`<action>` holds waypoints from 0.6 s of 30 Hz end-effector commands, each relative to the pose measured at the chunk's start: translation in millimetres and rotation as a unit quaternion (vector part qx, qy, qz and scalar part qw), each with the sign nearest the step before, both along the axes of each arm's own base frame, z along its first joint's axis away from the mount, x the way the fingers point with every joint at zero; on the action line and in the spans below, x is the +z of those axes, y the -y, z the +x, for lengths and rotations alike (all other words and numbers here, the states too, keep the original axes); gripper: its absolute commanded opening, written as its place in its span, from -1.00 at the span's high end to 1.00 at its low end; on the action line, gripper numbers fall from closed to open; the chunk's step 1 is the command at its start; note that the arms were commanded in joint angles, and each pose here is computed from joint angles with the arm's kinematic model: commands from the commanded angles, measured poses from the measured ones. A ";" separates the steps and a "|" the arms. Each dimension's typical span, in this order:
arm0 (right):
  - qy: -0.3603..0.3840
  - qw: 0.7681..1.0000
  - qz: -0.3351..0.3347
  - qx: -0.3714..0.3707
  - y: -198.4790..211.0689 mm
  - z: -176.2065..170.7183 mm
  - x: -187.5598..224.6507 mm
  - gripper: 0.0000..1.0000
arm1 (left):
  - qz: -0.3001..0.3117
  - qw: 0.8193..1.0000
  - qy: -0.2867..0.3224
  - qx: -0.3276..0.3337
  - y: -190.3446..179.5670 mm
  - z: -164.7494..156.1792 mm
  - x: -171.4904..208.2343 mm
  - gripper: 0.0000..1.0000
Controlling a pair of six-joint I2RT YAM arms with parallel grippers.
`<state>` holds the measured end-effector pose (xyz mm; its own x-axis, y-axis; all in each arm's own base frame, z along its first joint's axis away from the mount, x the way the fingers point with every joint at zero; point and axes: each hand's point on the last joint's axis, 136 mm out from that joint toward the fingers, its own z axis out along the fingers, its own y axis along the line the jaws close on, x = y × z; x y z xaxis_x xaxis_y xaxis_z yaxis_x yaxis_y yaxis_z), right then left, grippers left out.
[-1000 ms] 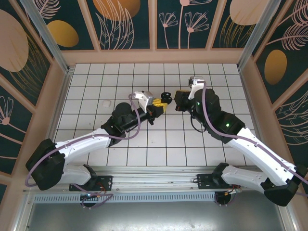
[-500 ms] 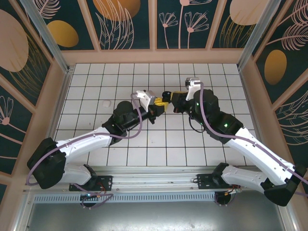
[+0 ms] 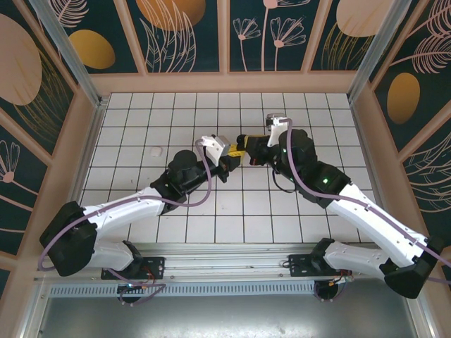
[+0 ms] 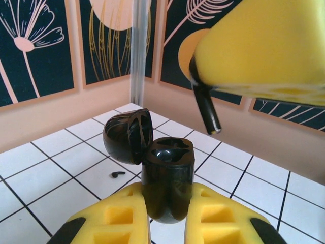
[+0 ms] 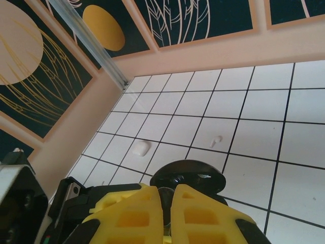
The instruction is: Insert wireless bluetooth earbuds into charging case
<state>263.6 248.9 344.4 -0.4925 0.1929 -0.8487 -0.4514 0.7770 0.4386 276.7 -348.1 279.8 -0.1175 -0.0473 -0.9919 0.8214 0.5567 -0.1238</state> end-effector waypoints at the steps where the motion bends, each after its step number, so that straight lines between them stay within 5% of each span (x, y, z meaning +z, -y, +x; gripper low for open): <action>1: 0.000 1.000 0.009 0.003 -3.2 -0.1 -1.2 0.83 | -0.013 0.999 0.029 0.012 -4.0 0.6 10.2 1.00; 18: -0.001 1.000 0.002 -0.005 -8.2 8.4 -4.9 0.83 | -0.008 0.999 0.048 0.005 0.2 -3.8 9.1 1.00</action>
